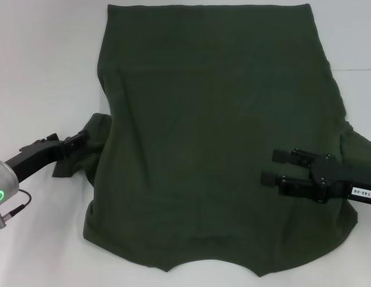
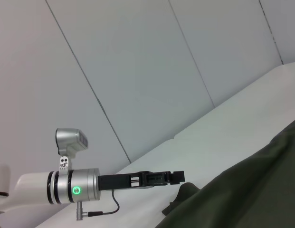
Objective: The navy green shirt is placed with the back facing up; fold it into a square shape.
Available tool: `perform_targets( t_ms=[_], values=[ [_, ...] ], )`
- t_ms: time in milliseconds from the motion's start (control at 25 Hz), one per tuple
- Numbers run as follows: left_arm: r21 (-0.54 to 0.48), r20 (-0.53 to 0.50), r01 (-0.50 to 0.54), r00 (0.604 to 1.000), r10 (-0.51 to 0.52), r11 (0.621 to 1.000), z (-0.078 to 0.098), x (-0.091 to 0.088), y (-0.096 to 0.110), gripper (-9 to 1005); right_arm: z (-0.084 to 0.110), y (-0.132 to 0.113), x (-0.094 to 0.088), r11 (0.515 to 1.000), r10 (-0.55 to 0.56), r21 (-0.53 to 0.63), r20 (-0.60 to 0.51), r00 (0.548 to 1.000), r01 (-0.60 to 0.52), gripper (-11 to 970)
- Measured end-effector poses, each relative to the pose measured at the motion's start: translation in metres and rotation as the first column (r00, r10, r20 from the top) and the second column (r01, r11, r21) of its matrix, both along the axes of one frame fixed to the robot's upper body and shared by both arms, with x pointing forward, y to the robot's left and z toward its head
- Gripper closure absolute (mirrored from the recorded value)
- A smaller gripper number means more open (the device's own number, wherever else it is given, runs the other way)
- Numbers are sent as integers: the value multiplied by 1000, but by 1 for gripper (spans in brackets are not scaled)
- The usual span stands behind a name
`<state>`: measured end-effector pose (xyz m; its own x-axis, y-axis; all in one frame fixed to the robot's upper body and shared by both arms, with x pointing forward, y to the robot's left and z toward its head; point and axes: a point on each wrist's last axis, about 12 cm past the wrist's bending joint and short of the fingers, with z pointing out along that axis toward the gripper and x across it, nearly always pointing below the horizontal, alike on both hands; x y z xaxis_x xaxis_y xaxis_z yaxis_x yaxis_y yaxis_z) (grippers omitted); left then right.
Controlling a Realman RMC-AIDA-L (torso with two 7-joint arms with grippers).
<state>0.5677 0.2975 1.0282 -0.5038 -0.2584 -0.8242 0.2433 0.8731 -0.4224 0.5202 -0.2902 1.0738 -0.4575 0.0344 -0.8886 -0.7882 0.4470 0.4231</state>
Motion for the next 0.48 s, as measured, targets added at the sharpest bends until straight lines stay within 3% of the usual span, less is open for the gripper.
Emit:
perform_targets(
  t_ms=[480],
  values=[
    [32, -25, -8, 1000, 9, 999, -4, 2, -3, 88, -1, 1, 1, 1000, -5, -1, -2, 1000, 5, 53]
  ],
)
